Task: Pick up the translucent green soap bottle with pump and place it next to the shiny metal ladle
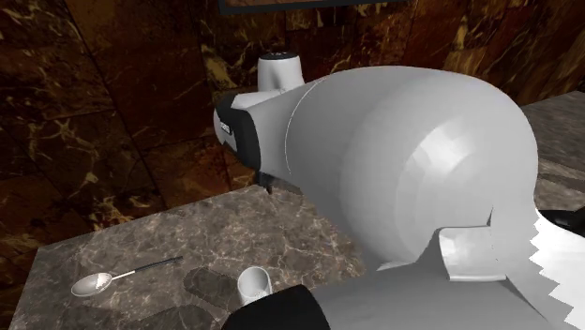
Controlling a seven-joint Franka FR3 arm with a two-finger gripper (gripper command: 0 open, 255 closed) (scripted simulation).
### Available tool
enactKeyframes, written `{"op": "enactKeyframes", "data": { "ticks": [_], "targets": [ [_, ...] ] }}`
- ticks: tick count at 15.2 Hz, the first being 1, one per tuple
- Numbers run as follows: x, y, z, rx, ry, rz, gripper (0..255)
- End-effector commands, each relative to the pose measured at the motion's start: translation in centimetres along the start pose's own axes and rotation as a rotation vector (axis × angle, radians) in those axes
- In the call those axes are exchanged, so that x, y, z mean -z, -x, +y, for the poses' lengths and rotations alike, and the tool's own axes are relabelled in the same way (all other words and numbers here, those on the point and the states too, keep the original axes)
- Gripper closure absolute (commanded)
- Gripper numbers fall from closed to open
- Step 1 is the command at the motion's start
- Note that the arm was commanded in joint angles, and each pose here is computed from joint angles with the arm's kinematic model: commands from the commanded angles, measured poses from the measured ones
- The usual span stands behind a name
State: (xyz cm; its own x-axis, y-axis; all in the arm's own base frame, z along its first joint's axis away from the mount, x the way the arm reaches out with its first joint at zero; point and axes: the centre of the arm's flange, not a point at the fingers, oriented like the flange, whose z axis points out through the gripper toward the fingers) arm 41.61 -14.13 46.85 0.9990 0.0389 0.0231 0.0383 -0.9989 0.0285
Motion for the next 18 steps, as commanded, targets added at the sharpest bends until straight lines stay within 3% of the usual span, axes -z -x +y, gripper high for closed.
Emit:
{"op": "enactKeyframes", "data": {
  "ticks": [1,18],
  "targets": [
    [-1.3,-1.4,1.6,-0.004,0.01,0.013,0],
    [-10.1,-14.5,15.1,-0.038,0.083,0.109,0]
  ]
}}
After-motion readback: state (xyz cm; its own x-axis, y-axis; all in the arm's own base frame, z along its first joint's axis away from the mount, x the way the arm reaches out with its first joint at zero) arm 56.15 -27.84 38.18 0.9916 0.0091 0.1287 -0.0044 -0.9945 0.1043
